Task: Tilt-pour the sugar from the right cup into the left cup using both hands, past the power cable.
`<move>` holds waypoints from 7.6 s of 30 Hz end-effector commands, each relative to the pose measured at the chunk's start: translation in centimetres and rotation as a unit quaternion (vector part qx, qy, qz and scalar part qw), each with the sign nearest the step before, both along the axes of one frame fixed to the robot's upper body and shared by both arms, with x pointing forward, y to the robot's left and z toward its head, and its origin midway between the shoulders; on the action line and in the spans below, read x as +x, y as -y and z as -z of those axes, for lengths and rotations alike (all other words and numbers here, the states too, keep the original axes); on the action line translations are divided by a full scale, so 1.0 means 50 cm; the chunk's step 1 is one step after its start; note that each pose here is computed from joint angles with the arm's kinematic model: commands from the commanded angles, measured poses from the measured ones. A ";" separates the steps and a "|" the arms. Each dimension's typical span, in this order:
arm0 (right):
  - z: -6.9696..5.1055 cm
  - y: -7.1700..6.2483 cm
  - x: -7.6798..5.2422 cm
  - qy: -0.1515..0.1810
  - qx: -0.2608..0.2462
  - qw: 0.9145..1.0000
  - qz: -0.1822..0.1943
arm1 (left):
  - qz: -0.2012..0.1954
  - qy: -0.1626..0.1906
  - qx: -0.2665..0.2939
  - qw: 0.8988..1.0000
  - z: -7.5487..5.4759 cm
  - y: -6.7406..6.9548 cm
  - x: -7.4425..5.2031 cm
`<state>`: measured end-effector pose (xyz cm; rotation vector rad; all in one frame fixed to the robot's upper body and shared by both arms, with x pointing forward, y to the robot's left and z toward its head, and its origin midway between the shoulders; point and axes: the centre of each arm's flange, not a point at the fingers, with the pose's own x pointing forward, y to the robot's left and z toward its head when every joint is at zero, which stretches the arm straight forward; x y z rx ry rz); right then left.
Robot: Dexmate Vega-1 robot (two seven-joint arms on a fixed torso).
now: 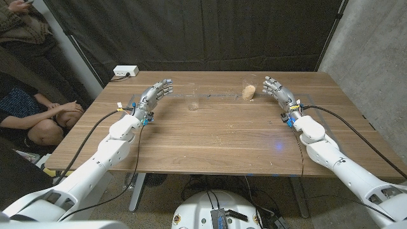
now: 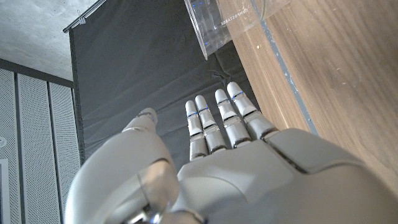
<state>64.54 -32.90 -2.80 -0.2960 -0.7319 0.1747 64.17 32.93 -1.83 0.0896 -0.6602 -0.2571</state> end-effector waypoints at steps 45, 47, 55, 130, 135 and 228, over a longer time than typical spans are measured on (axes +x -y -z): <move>0.030 0.071 0.084 0.032 -0.164 0.974 0.153 | 0.006 0.010 0.066 0.998 0.023 -0.003 0.022; 0.025 0.072 0.082 0.037 -0.171 0.972 0.154 | 0.008 0.009 0.068 0.998 0.022 0.001 0.024; 0.001 0.092 0.089 0.028 -0.194 0.966 0.166 | 0.010 0.008 0.077 0.997 0.017 0.005 0.029; -0.074 -0.028 0.178 -0.032 -0.256 0.949 0.184 | 0.009 -0.007 0.085 0.996 0.009 -0.019 0.063; -0.080 -0.037 0.180 -0.030 -0.251 0.950 0.182 | 0.011 -0.005 0.084 0.996 0.006 -0.020 0.064; -0.060 -0.139 0.208 -0.081 -0.107 0.978 0.162 | 0.016 -0.009 0.080 0.997 -0.016 -0.039 0.107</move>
